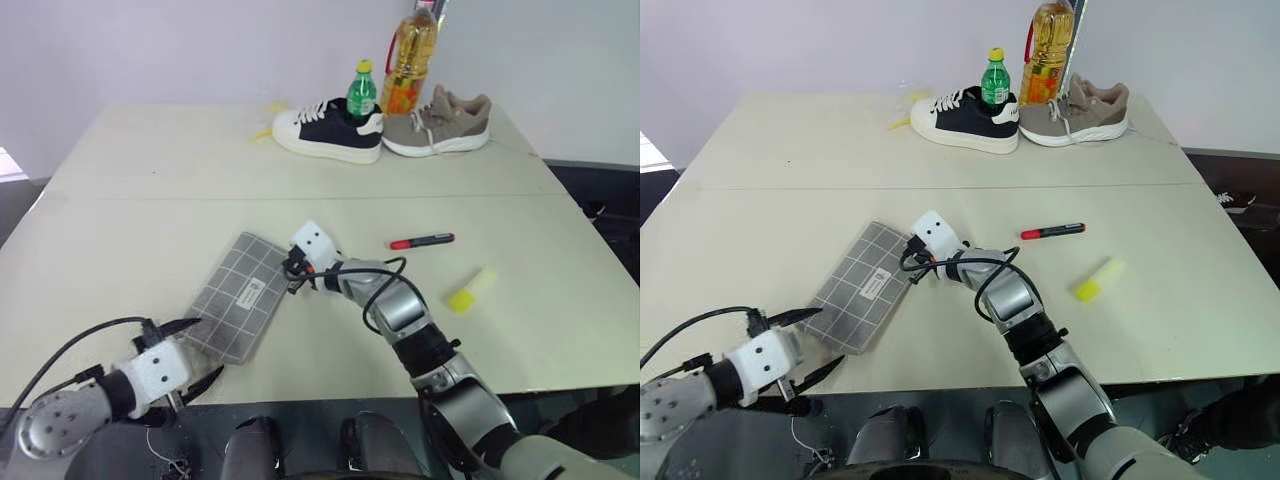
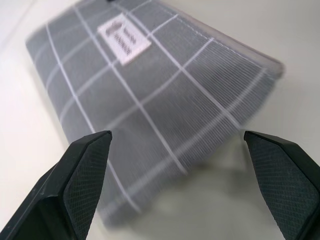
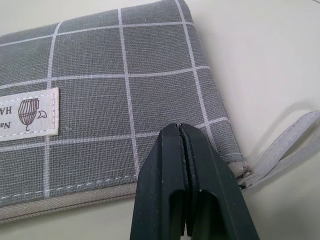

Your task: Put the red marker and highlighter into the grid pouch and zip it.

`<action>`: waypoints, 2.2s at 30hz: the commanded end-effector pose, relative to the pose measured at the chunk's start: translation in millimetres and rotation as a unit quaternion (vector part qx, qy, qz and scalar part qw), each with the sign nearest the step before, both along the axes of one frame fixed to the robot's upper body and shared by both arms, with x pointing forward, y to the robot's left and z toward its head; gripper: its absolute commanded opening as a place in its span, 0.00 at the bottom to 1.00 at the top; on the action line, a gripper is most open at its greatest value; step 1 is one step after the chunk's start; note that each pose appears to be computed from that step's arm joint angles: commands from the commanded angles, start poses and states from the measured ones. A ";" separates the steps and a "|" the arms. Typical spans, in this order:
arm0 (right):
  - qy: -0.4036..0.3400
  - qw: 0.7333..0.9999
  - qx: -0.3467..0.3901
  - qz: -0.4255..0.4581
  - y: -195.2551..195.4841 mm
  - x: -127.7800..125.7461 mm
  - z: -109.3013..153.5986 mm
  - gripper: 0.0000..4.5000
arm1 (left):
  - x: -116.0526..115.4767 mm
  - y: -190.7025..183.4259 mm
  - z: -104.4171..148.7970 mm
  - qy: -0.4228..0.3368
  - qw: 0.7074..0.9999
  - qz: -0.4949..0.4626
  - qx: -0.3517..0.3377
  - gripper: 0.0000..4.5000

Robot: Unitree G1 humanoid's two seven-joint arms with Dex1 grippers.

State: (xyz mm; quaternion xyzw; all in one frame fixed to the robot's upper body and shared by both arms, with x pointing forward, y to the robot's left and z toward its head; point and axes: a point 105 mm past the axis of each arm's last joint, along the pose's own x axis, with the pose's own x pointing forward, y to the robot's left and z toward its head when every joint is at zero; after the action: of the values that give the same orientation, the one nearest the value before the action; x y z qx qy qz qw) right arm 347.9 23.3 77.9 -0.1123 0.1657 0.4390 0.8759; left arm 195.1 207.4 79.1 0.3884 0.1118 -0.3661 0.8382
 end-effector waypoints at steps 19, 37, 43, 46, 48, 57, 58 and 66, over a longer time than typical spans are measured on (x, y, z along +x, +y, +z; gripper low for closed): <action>-0.005 1.000 0.001 0.016 9.6 -3.5 2.4 0.00 | 13.8 -24.8 -5.3 -0.076 0.993 -0.087 0.022 0.37; -0.171 0.985 -0.003 0.036 -84.2 29.8 85.9 0.60 | 38.2 -36.8 59.4 -0.149 0.963 0.064 -0.215 0.00; -0.181 0.982 -0.002 0.052 -83.3 33.0 90.7 0.81 | 33.6 -51.2 64.6 -0.134 0.964 0.036 -0.225 0.00; -0.160 0.986 -0.012 0.042 -77.8 37.7 81.4 0.81 | 31.3 -57.2 64.7 -0.127 0.966 0.021 -0.223 0.00; -0.141 0.990 -0.010 0.030 -77.0 41.0 75.2 0.81 | 30.5 -59.5 65.1 -0.127 0.967 0.016 -0.223 0.00; -0.111 0.994 0.015 0.007 -68.8 48.4 70.7 0.31 | 28.9 -64.7 67.2 -0.128 0.966 0.009 -0.225 0.00; -0.111 0.994 0.015 0.007 -68.5 47.9 71.4 0.18 | 29.2 -64.6 67.7 -0.129 0.966 0.009 -0.225 0.00; -0.139 0.987 -0.057 0.060 -68.8 31.9 66.9 0.01 | 39.8 -66.7 58.6 -0.124 0.971 0.013 -0.204 0.00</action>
State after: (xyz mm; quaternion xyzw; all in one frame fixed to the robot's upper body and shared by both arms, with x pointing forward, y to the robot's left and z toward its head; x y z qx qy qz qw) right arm 387.4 -52.3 131.9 -0.2027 0.0908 0.4428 0.8687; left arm 232.0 143.7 135.3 0.2424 -0.0582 -0.3203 0.9139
